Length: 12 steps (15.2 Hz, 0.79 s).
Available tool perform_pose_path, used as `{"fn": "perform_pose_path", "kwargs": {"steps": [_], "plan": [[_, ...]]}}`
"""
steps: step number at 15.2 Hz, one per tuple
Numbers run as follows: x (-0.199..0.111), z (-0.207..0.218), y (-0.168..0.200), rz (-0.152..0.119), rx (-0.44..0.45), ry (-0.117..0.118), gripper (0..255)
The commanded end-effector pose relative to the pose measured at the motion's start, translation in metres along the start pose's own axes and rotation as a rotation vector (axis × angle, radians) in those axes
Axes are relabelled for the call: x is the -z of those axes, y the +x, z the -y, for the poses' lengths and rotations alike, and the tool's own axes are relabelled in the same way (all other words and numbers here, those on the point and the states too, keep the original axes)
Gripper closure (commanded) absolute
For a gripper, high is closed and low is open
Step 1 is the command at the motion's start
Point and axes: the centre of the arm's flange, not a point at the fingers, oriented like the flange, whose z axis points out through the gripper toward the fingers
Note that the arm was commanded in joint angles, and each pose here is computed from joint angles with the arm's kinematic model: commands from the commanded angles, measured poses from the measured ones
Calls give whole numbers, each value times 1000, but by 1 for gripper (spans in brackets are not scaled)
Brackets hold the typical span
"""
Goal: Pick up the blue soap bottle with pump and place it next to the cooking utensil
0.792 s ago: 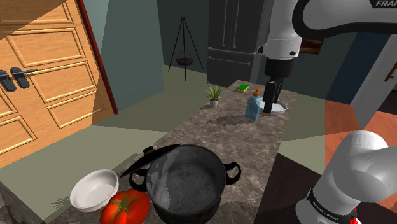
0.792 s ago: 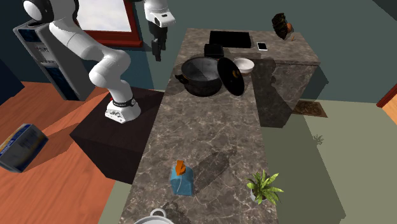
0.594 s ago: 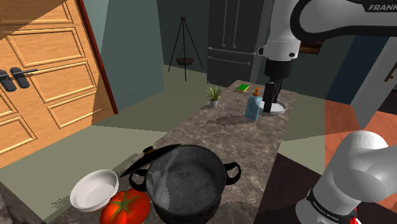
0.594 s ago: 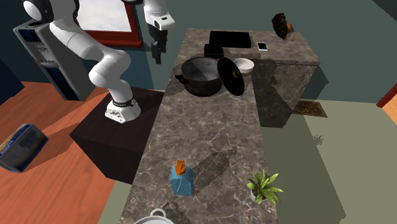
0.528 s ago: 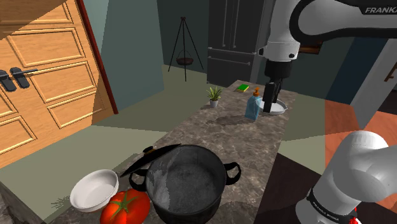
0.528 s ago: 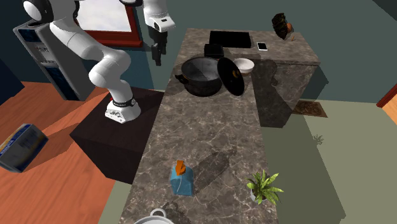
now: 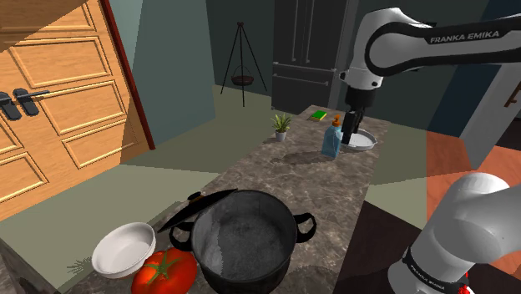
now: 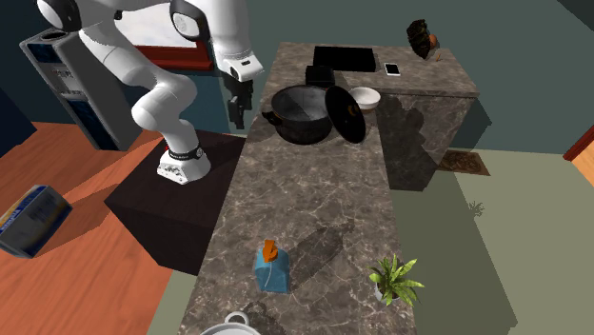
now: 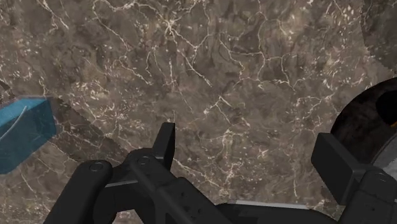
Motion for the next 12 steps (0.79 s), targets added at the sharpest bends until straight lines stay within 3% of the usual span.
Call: {"fn": "perform_pose_path", "kwargs": {"steps": [1, 12], "plan": [[-13, -24, 5, -14, -2, -7, 0], [-63, -150, 34, -85, -20, -35, 0]]}}
